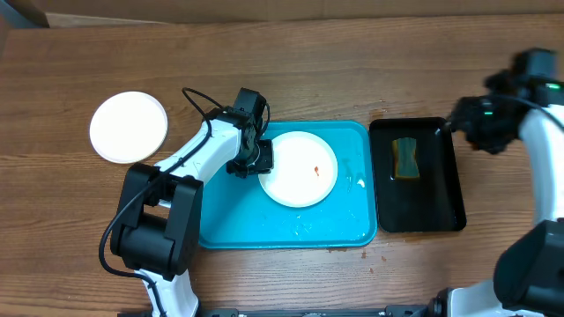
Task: Clean dirty plates on tray and stack at the side
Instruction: 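Reach the right gripper into the black tray and grasp the sponge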
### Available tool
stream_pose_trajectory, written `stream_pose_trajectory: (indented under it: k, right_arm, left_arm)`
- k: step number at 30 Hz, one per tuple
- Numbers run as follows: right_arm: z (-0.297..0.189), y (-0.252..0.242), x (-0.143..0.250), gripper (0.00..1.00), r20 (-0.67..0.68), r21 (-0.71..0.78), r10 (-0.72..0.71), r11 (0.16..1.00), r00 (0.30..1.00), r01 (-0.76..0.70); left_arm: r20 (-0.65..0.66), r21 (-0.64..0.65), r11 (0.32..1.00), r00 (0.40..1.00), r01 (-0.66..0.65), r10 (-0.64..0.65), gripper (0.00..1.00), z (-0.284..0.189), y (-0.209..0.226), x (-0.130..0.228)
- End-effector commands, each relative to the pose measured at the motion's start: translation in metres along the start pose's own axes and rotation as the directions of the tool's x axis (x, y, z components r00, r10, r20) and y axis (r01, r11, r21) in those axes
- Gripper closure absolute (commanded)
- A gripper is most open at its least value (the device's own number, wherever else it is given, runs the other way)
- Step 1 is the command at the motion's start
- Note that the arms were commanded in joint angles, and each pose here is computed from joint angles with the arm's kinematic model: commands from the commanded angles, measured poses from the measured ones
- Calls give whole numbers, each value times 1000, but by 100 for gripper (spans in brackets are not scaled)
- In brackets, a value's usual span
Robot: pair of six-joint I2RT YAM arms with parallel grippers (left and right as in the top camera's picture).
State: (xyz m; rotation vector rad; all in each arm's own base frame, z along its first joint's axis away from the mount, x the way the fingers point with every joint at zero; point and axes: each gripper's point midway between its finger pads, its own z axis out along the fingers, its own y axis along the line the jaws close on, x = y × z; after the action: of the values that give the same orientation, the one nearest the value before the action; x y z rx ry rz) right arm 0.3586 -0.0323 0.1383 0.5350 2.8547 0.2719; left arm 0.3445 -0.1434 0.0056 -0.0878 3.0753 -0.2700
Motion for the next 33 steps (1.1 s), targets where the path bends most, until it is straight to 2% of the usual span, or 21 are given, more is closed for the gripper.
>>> stream_pose_trajectory:
  k: [1, 8, 18, 19, 26, 27, 31, 33]
  right_arm:
    - [22, -4, 16, 34, -43, 136, -86, 987, 995, 91]
    - [69, 12, 39, 34, -53, 139, -180, 973, 982, 186]
    - [115, 10, 50, 32, 19, 81, -195, 978, 981, 193]
    - [119, 11, 52, 30, 24, 66, -200, 978, 979, 198]
    - [132, 6, 63, 30, 26, 54, -203, 978, 979, 201]
    - [133, 5, 64, 30, 25, 59, -203, 978, 979, 201]
    - [134, 2, 67, 47, 20, 70, -202, 977, 979, 200]
    - [134, 2, 67, 48, 18, 70, -201, 977, 979, 200]
  left_arm:
    - [-10, -26, 1000, 1000, 2, -3, 64, 5, 4, 5]
    - [-10, -27, 1000, 1000, 2, -3, 63, 5, 4, 5]
    - [-10, -27, 1000, 1000, 2, -3, 61, 5, 4, 5]
    - [-10, -27, 1000, 1000, 2, -3, 60, 5, 4, 5]
    - [-10, -27, 1000, 1000, 2, -2, 60, 5, 4, 5]
    - [-10, -27, 1000, 1000, 2, -2, 60, 5, 4, 5]
    - [-11, -27, 1000, 1000, 3, -3, 59, 5, 4, 5]
    - [-11, -27, 1000, 1000, 2, -3, 59, 5, 4, 5]
